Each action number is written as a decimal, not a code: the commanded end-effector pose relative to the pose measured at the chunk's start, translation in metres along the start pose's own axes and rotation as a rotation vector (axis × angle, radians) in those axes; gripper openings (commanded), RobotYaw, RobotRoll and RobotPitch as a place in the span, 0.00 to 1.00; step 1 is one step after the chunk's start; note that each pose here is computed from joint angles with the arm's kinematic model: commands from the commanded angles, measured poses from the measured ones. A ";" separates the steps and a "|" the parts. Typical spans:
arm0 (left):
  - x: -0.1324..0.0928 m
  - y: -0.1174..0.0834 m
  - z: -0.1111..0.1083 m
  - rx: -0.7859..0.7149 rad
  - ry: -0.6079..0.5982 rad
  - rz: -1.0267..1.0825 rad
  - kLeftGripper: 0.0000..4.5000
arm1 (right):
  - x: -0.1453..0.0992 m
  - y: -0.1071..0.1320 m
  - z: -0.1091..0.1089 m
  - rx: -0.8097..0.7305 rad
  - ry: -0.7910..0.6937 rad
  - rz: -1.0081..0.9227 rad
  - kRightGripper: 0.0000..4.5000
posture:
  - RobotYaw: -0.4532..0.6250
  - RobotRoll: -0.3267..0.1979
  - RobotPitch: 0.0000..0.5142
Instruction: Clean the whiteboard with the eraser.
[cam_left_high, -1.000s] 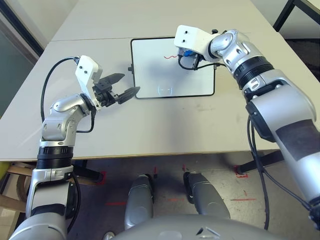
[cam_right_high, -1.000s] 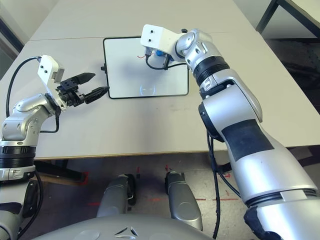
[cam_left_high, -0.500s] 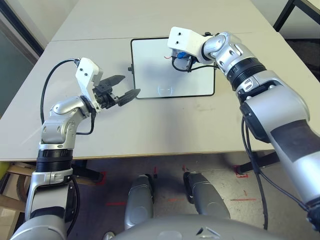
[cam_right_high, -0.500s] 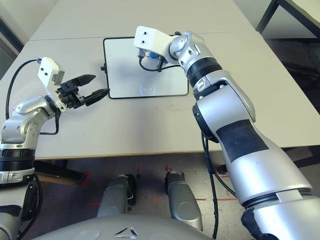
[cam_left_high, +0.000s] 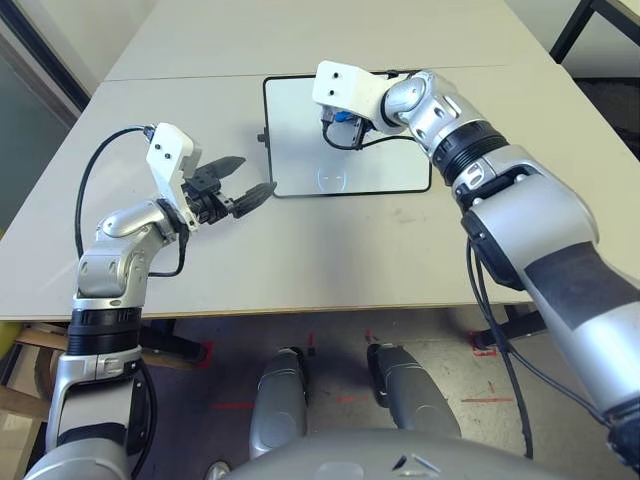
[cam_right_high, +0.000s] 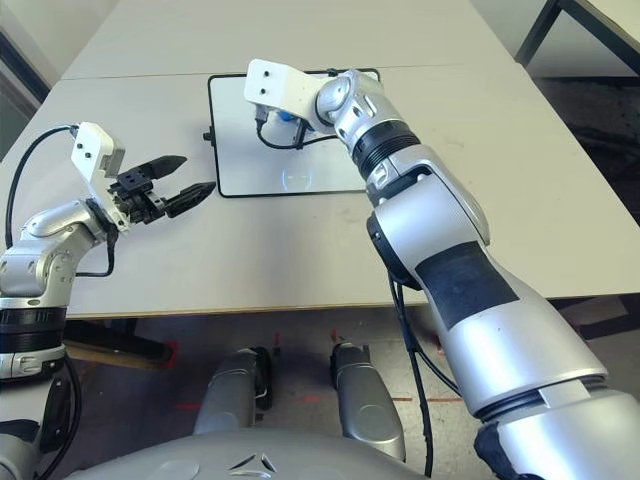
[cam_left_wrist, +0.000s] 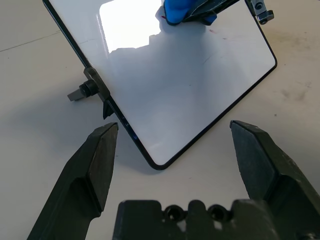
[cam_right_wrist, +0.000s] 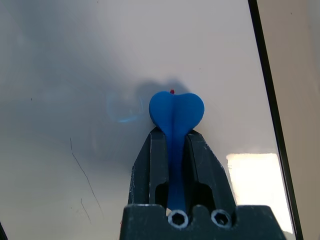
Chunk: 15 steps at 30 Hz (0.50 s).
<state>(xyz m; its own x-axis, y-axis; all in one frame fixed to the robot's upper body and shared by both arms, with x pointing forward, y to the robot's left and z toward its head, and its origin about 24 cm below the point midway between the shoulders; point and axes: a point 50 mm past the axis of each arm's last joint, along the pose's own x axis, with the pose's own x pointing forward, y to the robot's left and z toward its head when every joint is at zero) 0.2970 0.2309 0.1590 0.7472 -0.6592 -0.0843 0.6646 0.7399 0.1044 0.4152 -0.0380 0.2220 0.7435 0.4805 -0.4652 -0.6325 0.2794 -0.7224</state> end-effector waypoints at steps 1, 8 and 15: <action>-0.005 -0.001 0.001 0.006 0.006 0.009 1.00 | 0.003 0.004 0.002 0.009 0.006 0.012 0.04 | 0.40 0.62 0.31; -0.006 -0.002 0.000 0.004 0.007 0.015 1.00 | 0.004 0.006 0.007 0.006 -0.007 0.008 0.04 | 0.41 0.62 0.31; -0.004 -0.002 0.000 0.002 0.003 0.012 1.00 | 0.003 0.005 -0.006 -0.030 0.044 0.018 0.04 | 0.40 0.62 0.30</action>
<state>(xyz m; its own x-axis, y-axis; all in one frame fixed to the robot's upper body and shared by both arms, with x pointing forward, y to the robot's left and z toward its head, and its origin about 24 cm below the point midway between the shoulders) 0.2938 0.2329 0.1595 0.7602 -0.6446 -0.0812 0.6497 0.7526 0.1072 0.4142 -0.0323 0.2231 0.7447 0.4843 -0.4592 -0.6230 0.2578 -0.7385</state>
